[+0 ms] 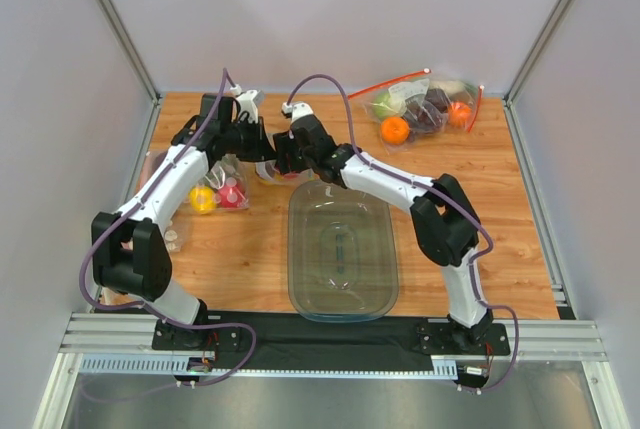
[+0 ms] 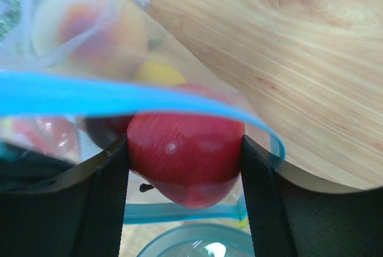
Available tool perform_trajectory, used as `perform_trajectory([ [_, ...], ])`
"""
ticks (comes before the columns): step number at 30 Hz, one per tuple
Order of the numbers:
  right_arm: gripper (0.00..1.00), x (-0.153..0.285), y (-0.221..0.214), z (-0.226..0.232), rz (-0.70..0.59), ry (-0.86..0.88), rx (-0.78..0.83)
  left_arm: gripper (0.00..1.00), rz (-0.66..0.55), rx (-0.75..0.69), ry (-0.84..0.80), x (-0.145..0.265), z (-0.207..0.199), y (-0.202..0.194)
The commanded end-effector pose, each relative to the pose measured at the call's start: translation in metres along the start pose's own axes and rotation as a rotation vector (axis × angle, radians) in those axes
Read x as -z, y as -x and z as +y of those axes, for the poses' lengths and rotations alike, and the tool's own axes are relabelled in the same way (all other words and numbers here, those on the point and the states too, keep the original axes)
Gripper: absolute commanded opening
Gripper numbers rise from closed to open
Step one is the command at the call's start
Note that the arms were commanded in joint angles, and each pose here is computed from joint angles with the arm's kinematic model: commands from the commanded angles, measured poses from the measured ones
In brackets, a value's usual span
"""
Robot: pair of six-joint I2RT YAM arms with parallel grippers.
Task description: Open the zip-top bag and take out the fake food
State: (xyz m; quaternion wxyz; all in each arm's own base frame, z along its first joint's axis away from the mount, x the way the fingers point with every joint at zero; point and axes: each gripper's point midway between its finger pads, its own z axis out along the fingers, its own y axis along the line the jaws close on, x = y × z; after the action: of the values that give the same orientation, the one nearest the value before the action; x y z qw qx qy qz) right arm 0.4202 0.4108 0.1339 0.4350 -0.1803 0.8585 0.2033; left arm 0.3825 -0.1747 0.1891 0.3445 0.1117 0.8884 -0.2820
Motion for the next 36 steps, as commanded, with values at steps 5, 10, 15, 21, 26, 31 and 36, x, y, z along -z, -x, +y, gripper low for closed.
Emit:
perform_trajectory([
  [5, 0.33, 0.043, 0.053, 0.017, -0.149, 0.070, -0.054, 0.00, 0.009, -0.084, -0.006, 0.010, -0.007, 0.014],
  [10, 0.33, 0.053, 0.046, 0.013, -0.135, 0.064, -0.059, 0.00, -0.007, -0.101, 0.026, 0.010, 0.000, 0.016],
  [15, 0.33, 0.071, 0.043, 0.005, -0.139, 0.038, -0.054, 0.00, -0.006, -0.062, -0.004, 0.006, 0.003, 0.012],
  [21, 0.33, 0.113, 0.050, 0.001, -0.198, 0.050, -0.081, 0.00, -0.038, -0.059, 0.022, 0.018, 0.013, 0.018],
  [26, 0.33, 0.144, 0.056, 0.004, -0.244, 0.093, -0.115, 0.00, -0.033, -0.062, 0.014, 0.018, 0.015, 0.018],
  [31, 0.33, 0.173, 0.044, 0.000, -0.243, 0.094, -0.131, 0.00, -0.027, -0.079, 0.041, 0.018, 0.021, 0.017],
  [36, 0.33, 0.200, 0.013, -0.017, -0.204, 0.015, -0.112, 0.00, -0.050, -0.095, 0.019, 0.024, 0.013, 0.023],
])
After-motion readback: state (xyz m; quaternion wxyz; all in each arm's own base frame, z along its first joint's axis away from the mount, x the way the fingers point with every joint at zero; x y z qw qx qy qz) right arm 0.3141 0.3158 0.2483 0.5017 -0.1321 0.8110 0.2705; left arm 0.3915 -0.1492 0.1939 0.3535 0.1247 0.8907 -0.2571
